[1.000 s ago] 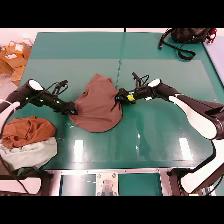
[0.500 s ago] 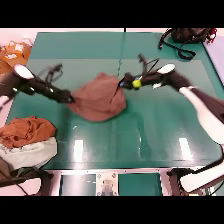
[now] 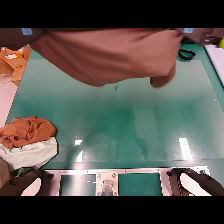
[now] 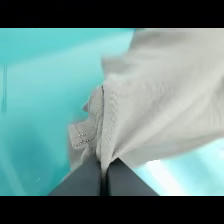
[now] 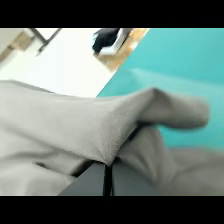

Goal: Fold the shirts.

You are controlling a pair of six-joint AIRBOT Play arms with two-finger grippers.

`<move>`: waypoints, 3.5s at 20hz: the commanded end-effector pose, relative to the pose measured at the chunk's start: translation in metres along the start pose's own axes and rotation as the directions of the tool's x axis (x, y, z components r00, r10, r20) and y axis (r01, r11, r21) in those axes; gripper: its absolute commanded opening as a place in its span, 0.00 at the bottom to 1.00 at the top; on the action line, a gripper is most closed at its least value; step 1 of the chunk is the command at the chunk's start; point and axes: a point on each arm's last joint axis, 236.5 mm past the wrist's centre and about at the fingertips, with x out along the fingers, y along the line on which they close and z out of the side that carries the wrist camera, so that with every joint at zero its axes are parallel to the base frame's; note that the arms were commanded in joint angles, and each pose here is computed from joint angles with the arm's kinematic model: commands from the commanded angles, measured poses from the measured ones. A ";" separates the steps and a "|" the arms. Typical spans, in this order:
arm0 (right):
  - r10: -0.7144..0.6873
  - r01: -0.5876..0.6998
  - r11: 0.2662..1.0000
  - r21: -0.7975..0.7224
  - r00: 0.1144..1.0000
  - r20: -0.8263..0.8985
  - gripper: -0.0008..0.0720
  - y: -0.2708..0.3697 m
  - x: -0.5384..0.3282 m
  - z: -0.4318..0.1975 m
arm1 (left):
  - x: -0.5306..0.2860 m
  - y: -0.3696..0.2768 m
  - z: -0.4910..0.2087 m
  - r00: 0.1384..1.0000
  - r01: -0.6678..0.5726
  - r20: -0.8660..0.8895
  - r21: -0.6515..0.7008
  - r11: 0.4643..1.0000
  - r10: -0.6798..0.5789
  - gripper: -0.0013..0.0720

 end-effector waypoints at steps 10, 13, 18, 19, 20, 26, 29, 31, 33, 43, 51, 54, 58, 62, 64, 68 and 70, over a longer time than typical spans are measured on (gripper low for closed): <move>-0.095 0.247 0.907 0.341 0.908 -0.407 0.03 -0.122 0.091 -0.234 | 0.138 0.118 -0.190 0.950 -0.055 -0.307 -0.325 0.944 -0.050 0.05; -0.137 0.359 0.832 0.423 0.872 -0.470 0.03 -0.184 0.127 -0.280 | 0.185 0.156 -0.246 0.950 -0.090 -0.306 -0.464 0.882 -0.064 0.05; -0.138 0.382 0.807 0.451 0.864 -0.484 0.03 -0.233 0.167 -0.278 | 0.233 0.192 -0.262 0.976 -0.079 -0.209 -0.609 0.789 -0.064 0.05; -0.135 0.366 0.818 0.444 0.872 -0.470 0.10 -0.235 0.169 -0.265 | 0.235 0.194 -0.259 0.977 -0.076 -0.205 -0.598 0.798 -0.061 0.05; -0.133 0.351 0.827 0.440 0.882 -0.453 0.34 -0.235 0.168 -0.250 | 0.235 0.194 -0.253 0.979 -0.069 -0.197 -0.591 0.804 -0.061 0.05; -0.084 0.409 0.784 0.466 0.815 -0.574 0.52 -0.253 0.078 -0.236 | 0.234 0.194 -0.245 0.977 -0.060 -0.204 -0.554 0.831 -0.066 0.05; -0.098 0.497 0.698 0.516 0.779 -0.619 0.63 -0.256 0.037 -0.274 | 0.233 0.194 -0.247 0.974 -0.066 -0.216 -0.543 0.837 -0.063 0.05; -0.072 0.516 0.660 0.546 0.767 -0.637 0.76 -0.243 0.038 -0.318 | 0.233 0.194 -0.248 0.974 -0.066 -0.216 -0.542 0.838 -0.063 0.05; -0.030 0.502 0.641 0.581 0.773 -0.634 0.76 -0.227 0.058 -0.359 | 0.233 0.194 -0.248 0.974 -0.066 -0.217 -0.541 0.838 -0.063 0.05; 0.032 0.338 0.764 0.550 0.832 -0.555 0.03 -0.216 0.144 -0.322 | 0.224 0.178 -0.240 0.962 -0.013 -0.240 -0.512 0.859 -0.128 0.05; -0.274 0.374 0.900 0.226 0.885 -0.376 0.03 -0.176 0.024 -0.114 | 0.099 0.166 -0.097 0.973 -0.118 -0.217 -0.199 0.973 0.073 0.05; -0.376 0.385 0.920 0.066 0.919 -0.120 0.03 -0.107 -0.034 -0.025 | 0.051 0.111 -0.036 0.992 -0.094 -0.085 -0.043 0.995 0.090 0.05; -0.388 0.404 0.909 -0.105 0.911 0.140 0.03 -0.003 -0.093 0.033 | -0.024 0.032 0.024 0.989 -0.117 0.107 0.161 0.980 0.100 0.05; -0.374 0.429 0.889 -0.160 0.882 0.287 0.03 0.048 -0.123 0.053 | -0.066 -0.008 0.037 0.973 -0.174 0.195 0.256 0.951 0.126 0.05; -0.378 0.427 0.892 -0.148 0.884 0.275 0.03 0.042 -0.120 0.052 | -0.062 0.003 0.030 0.975 -0.187 0.161 0.226 0.956 0.152 0.05; -0.415 0.417 0.909 0.009 0.905 0.093 0.03 -0.038 -0.080 0.012 | -0.009 0.055 -0.007 0.990 -0.142 0.029 0.072 0.987 0.140 0.05; -0.424 0.429 0.893 0.135 0.904 -0.060 0.03 -0.105 -0.048 -0.038 | 0.033 0.100 -0.043 0.990 -0.136 -0.053 -0.051 0.989 0.134 0.05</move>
